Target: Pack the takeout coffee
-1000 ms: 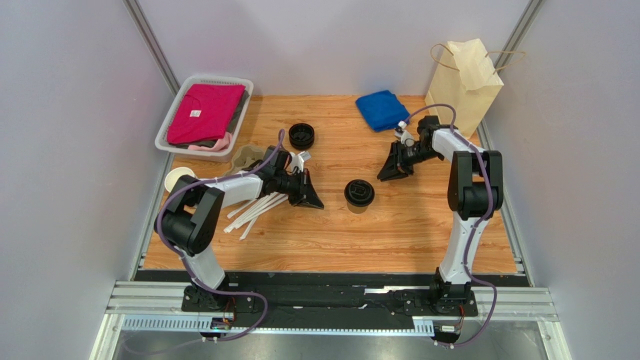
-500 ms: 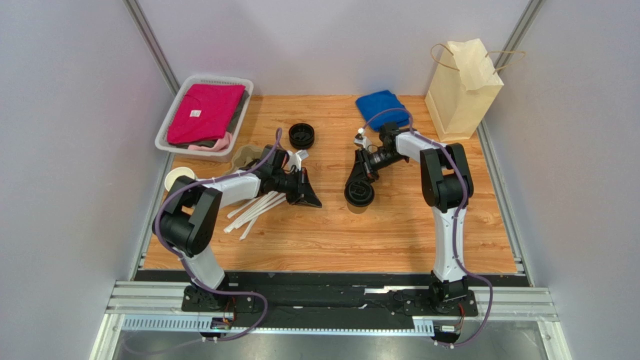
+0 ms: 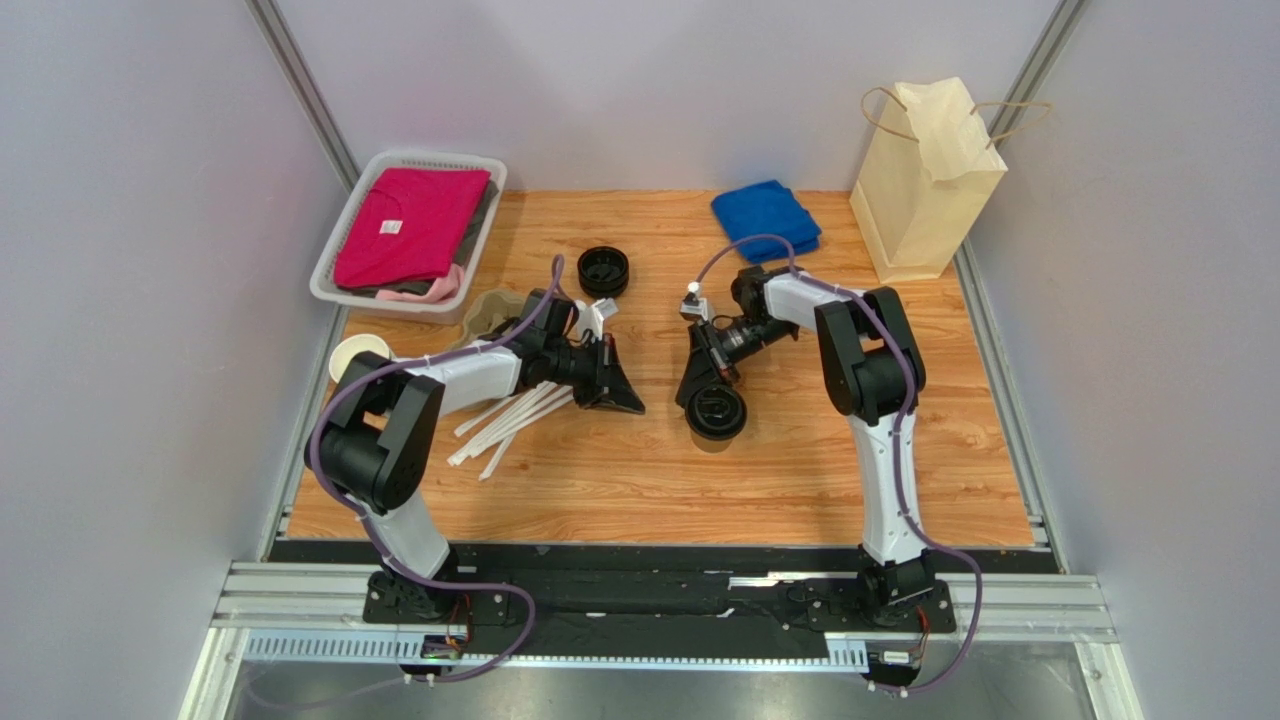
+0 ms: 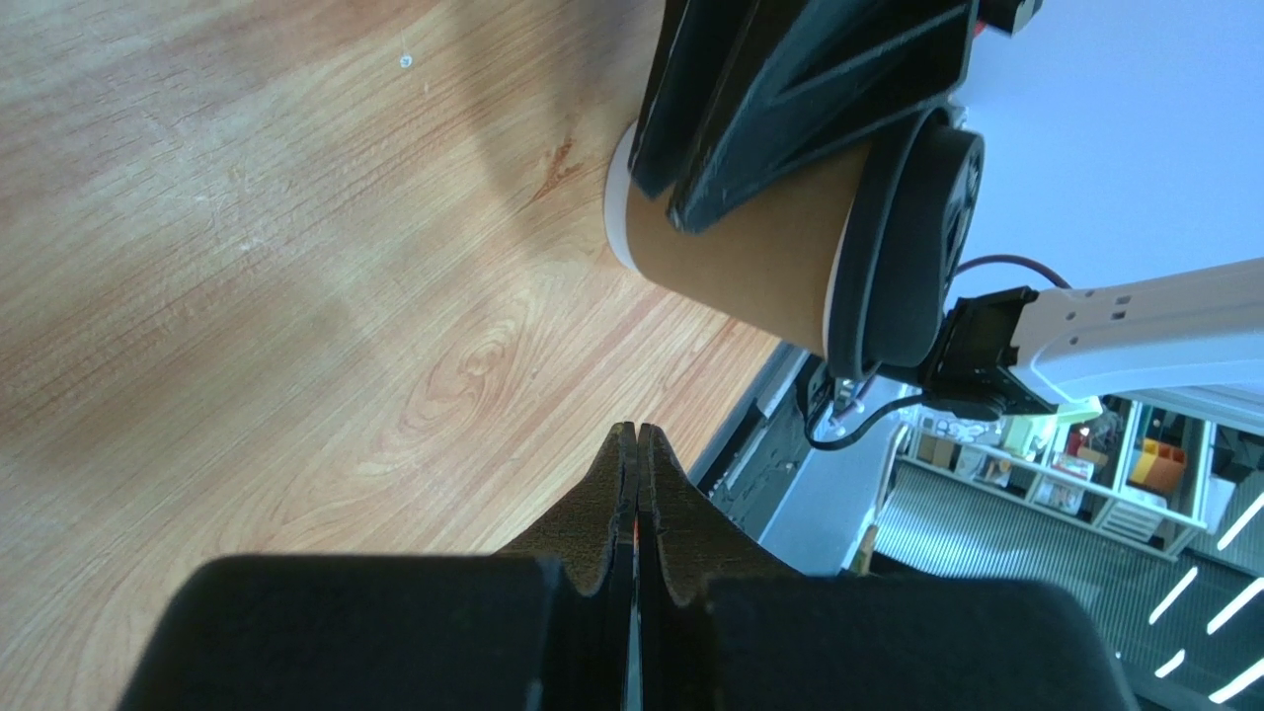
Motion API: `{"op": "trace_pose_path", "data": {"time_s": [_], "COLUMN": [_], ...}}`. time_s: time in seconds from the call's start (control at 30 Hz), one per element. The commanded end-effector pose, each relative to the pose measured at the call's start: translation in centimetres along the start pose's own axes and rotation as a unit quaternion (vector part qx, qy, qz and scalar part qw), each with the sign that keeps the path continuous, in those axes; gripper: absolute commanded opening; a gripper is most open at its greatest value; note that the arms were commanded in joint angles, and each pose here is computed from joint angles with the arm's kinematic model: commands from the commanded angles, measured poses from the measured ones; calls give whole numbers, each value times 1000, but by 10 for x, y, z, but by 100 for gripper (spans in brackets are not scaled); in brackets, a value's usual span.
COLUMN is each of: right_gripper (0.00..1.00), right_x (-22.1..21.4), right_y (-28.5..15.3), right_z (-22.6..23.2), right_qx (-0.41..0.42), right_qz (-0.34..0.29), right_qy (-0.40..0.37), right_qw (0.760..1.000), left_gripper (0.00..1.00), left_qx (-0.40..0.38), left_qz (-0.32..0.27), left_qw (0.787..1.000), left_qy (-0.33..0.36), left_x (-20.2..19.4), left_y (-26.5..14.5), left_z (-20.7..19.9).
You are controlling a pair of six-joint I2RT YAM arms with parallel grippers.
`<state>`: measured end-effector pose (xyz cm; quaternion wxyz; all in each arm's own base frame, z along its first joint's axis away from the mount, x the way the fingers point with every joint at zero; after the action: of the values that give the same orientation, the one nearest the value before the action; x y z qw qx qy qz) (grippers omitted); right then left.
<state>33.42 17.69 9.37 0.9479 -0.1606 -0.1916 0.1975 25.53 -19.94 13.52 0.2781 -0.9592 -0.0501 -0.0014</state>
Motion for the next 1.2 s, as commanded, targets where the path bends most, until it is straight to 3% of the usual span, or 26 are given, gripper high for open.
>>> {"op": "trace_pose_path", "data": {"time_s": [0.0, 0.2, 0.37, 0.5, 0.63, 1.17], "right_gripper": [26, 29, 29, 28, 24, 20], "right_x": [14, 59, 39, -20, -48, -56], "right_y": [-4, -71, -136, -126, -117, -83], "right_z": [13, 37, 85, 108, 129, 93], "right_qx": [9, -92, -113, -93, -90, -97], "right_qz": [-3, -83, -166, -168, -181, -159], "right_qy": [-38, -71, -53, 3, 25, 92], "right_qw": [999, 990, 978, 981, 979, 978], "left_gripper": [2, 3, 3, 2, 0, 0], "left_qx": [-43, -95, -130, -143, -139, -75], "left_qz": [-3, -24, -7, 5, 27, 59], "left_qw": [999, 993, 983, 984, 986, 995], "left_qy": [25, 71, 126, 103, 84, 28], "left_x": [4, 9, -5, -7, -10, -10], "left_y": [-6, -20, -15, 3, 26, 64], "left_z": [-16, -54, -101, -121, -133, -88]}}
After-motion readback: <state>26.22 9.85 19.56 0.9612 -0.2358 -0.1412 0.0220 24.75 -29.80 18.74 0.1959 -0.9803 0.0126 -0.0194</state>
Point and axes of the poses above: each gripper's point midway between its finger pads, its own y axis out along the fingers, its own z axis along the line the jaws close on, x = y × z, the point moved 10 cm from there along -y, back along the fingers, and after that the axes turned 13 degrees about -y, right-handed, at the moved point
